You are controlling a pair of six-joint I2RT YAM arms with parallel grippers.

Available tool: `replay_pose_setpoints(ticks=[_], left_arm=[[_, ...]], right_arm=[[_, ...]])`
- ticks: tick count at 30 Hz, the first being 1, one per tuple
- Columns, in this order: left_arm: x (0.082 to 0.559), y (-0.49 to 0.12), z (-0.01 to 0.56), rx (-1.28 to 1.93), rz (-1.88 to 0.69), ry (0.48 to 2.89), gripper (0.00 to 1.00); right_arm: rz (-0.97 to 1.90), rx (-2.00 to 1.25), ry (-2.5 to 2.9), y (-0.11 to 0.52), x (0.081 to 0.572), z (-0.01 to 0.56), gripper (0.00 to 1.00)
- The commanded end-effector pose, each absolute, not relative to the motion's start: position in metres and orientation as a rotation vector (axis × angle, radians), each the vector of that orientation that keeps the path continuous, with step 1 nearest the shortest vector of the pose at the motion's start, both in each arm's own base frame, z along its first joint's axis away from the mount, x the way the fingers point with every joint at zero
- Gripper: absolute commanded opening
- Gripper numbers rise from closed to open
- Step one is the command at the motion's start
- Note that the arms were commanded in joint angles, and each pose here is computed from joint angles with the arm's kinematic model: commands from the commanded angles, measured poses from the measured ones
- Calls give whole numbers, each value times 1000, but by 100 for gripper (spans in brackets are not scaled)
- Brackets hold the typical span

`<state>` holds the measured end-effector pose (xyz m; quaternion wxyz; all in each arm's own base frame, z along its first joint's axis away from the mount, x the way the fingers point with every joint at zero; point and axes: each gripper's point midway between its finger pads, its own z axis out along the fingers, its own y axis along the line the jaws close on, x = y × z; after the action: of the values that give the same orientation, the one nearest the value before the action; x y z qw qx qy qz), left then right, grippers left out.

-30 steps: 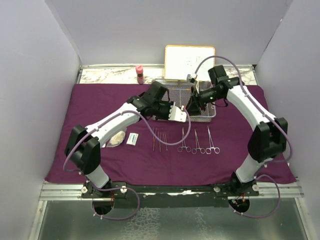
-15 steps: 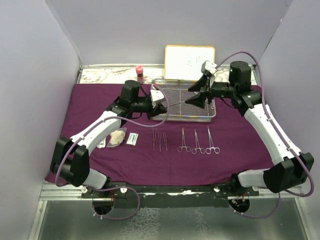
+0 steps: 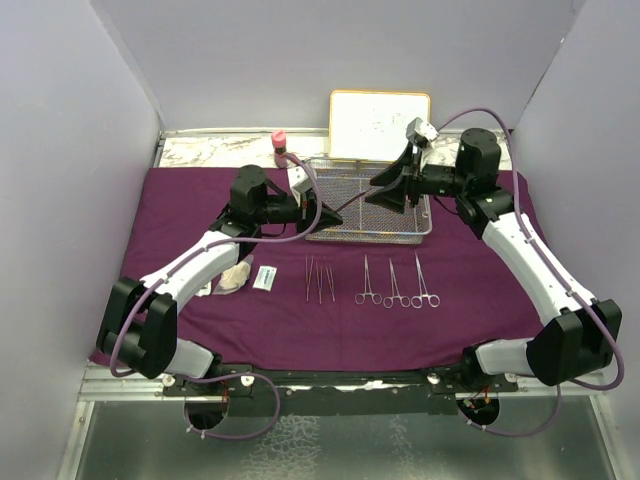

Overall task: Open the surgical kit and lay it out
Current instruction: Place the medical item in the surgical kit.

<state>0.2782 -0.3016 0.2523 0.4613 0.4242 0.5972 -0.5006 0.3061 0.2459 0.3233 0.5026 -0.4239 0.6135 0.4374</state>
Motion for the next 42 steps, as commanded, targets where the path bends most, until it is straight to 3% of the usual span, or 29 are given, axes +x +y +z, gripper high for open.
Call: replay_pose_setpoints(ticks=[1,9,16,22,27,31,38,42], left_arm=[[265,-301,276,1051,-1283,1385,0],[266,-302,274,1042,-1295,1397,0],[266,-302,273,1041,-1300,1401,0],[266,-302,273,1041,-1300,1401,0],[266,-302,271,1040,-1297,1405,0],[266,-302,270,1042,-1291,1402,2],[270,-296,264,1063,-1224,1375,56],[278,-288,263,1077,-1153,1371,76]], right_arm=[[1158,-1033,1407,252,297,338,46],[1216,-1031,1393,256,296,342,36],[1239,-1024,1396,258,297,341,20],[1253,-1022,1395,258,297,342,15],[1265,-1022,1394,259,296,342,2],[1250,-1019,1394,258,296,341,1],[1132,-1031,1430,246,298,339,1],[967,-1043,1490,224,300,329,1]])
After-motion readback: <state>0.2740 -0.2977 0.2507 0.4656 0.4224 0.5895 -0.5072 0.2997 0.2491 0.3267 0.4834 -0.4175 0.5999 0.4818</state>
